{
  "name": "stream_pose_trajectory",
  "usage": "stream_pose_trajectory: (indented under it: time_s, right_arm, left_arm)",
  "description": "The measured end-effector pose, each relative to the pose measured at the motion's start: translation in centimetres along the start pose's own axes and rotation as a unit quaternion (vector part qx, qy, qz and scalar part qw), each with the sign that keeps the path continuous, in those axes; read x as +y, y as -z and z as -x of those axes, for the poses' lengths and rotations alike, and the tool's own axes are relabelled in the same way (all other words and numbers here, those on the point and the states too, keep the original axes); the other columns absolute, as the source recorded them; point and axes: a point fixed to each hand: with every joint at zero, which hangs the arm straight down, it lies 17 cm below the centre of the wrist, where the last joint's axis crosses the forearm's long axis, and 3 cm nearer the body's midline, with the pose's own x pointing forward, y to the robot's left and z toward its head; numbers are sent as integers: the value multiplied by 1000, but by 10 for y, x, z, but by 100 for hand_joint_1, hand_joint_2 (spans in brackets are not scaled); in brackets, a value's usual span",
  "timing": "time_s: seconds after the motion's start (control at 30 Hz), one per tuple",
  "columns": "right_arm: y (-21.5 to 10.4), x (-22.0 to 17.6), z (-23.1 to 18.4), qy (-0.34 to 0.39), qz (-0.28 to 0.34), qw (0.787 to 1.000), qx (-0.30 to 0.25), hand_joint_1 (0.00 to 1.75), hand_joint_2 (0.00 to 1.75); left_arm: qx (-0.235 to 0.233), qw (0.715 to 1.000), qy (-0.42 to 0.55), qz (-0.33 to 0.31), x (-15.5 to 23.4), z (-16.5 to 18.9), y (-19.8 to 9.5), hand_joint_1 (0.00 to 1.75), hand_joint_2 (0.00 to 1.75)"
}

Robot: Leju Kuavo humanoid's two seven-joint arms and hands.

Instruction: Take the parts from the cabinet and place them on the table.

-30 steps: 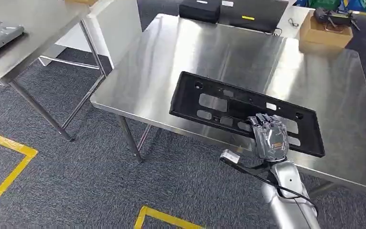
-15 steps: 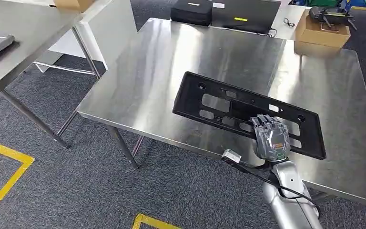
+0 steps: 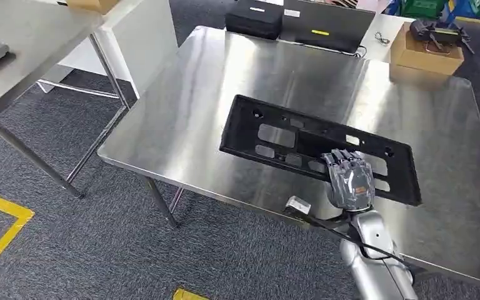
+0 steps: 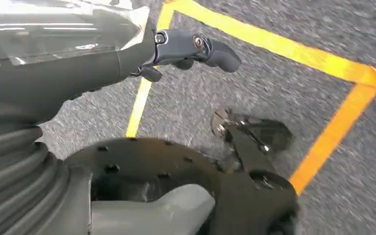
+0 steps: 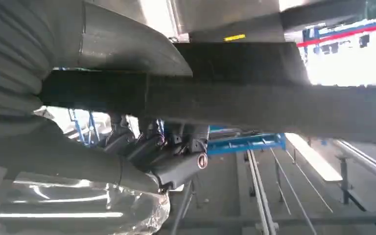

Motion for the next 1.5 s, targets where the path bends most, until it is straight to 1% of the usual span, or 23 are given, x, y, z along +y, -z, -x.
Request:
stream_pose_trajectory:
  time_s: [0.13, 0.33, 0.43, 0.53, 0.63, 0.77, 0.87, 0.93, 1.13, 1.17, 1.3, 1.5]
  right_arm:
    - [-9, 6, 6, 0, -10, 1000, 7, 175, 175]
    - [7, 8, 29, -10, -10, 999, 31, 175, 175]
    - [25, 15, 63, -27, -20, 997, 64, 175, 175]
    - [47, 19, 107, -44, -33, 993, 105, 175, 175]
    - [60, 24, 146, -54, -54, 986, 145, 175, 175]
    - [64, 31, 174, -61, -78, 978, 181, 175, 175]
    - [59, 37, 193, -62, -98, 968, 224, 175, 175]
    - [59, 37, 201, -60, -104, 963, 242, 175, 175]
    - [53, 46, 211, -62, -129, 954, 263, 175, 175]
    - [52, 47, 210, -63, -132, 954, 262, 0, 0]
    - [52, 52, 206, -67, -141, 953, 261, 0, 0]
    - [55, 55, 198, -71, -147, 955, 248, 0, 0]
  left_arm:
    - [2, 1000, 1, 2, -1, 2, 0, 0, 175]
    - [17, 1000, 14, -2, 1, 7, 0, 0, 175]
    - [21, 999, 24, 1, 2, 9, 0, 0, 175]
    - [18, 999, 32, 4, 1, 8, 0, 0, 175]
    - [17, 999, 35, 6, 1, 7, 0, 0, 175]
    - [16, 999, 35, 6, 2, 7, 0, 0, 175]
    - [16, 999, 36, 7, 2, 7, 1, 0, 175]
    - [16, 999, 38, 9, 3, 7, 1, 0, 175]
    - [15, 999, 40, 10, 4, 7, 1, 0, 175]
    - [15, 999, 41, 11, 4, 7, 1, 0, 175]
    - [14, 999, 42, 20, 1, 6, 1, 0, 175]
    - [14, 999, 47, 18, 3, 5, 2, 0, 175]
